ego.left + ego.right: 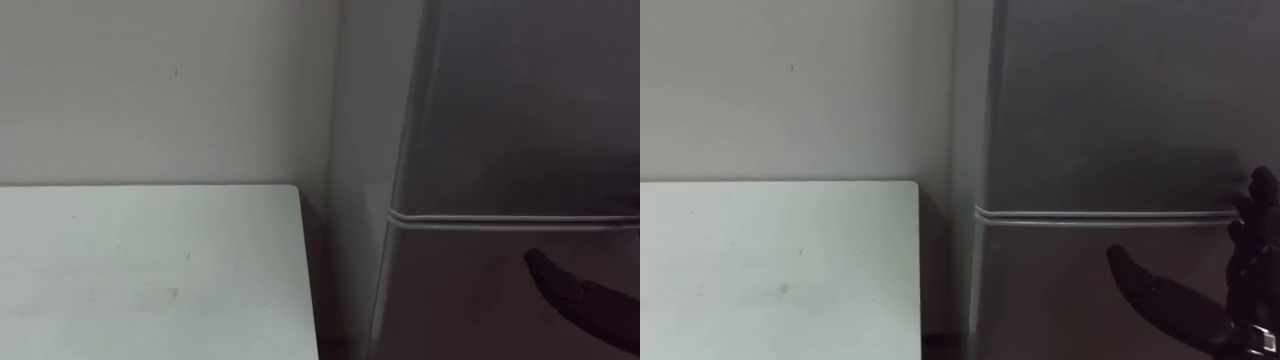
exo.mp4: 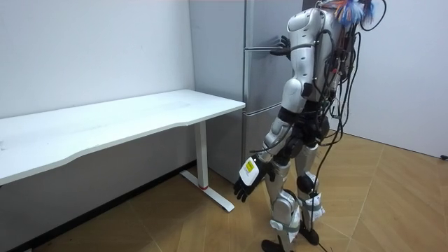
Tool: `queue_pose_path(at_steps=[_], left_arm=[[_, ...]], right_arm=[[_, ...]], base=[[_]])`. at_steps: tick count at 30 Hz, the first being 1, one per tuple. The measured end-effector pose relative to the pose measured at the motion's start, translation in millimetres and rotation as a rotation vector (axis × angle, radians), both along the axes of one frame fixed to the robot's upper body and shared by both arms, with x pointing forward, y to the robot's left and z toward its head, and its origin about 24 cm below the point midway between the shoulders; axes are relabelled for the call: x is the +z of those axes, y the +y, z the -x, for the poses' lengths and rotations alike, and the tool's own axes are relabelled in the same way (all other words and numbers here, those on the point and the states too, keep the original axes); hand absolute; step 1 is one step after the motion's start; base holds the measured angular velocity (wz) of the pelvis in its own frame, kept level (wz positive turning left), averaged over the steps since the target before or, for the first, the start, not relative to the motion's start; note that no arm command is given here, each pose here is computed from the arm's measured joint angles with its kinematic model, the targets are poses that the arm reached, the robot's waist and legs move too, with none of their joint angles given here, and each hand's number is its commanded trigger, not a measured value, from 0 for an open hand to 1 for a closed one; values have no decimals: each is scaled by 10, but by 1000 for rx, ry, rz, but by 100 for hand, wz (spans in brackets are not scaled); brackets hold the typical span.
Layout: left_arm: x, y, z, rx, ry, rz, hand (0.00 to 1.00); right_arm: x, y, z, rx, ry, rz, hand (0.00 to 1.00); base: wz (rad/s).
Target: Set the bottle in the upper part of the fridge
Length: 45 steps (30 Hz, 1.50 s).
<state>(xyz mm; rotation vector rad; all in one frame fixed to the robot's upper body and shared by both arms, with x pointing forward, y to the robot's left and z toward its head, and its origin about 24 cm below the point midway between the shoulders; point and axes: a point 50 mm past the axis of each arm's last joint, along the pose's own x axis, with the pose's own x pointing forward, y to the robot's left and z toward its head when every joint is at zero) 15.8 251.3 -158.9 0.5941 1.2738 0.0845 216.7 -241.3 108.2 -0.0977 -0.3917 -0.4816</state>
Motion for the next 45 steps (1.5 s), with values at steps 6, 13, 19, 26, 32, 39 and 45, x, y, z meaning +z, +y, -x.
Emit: queue_pose_path(at_steps=[6, 13, 19, 26, 32, 39, 45], left_arm=[[1, 10, 14, 13, 6, 13, 0], [18, 42, 5, 36, -11, -4, 0], [58, 115, 61, 73, -30, -24, 0], [92, 213, 144, 147, -45, -53, 0], [106, 250, 233, 181, -34, -66, 0], [110, 249, 181, 178, -52, -72, 0], [106, 239, 181, 179, -50, -71, 0]], right_arm=[[-24, -1, -19, -3, 10, 8, 0], [-62, -15, -3, -37, 28, 37, 0], [-57, -115, 18, -93, 28, 29, 0], [27, -506, 162, -290, -22, -41, 0], [5, -770, 354, -497, -33, -64, 0], [-157, -977, 512, -624, 5, -201, 0], [-144, -1107, 619, -728, -24, -241, 0]], base=[[0], [4], [10], [3], [0], [-3], [0]])
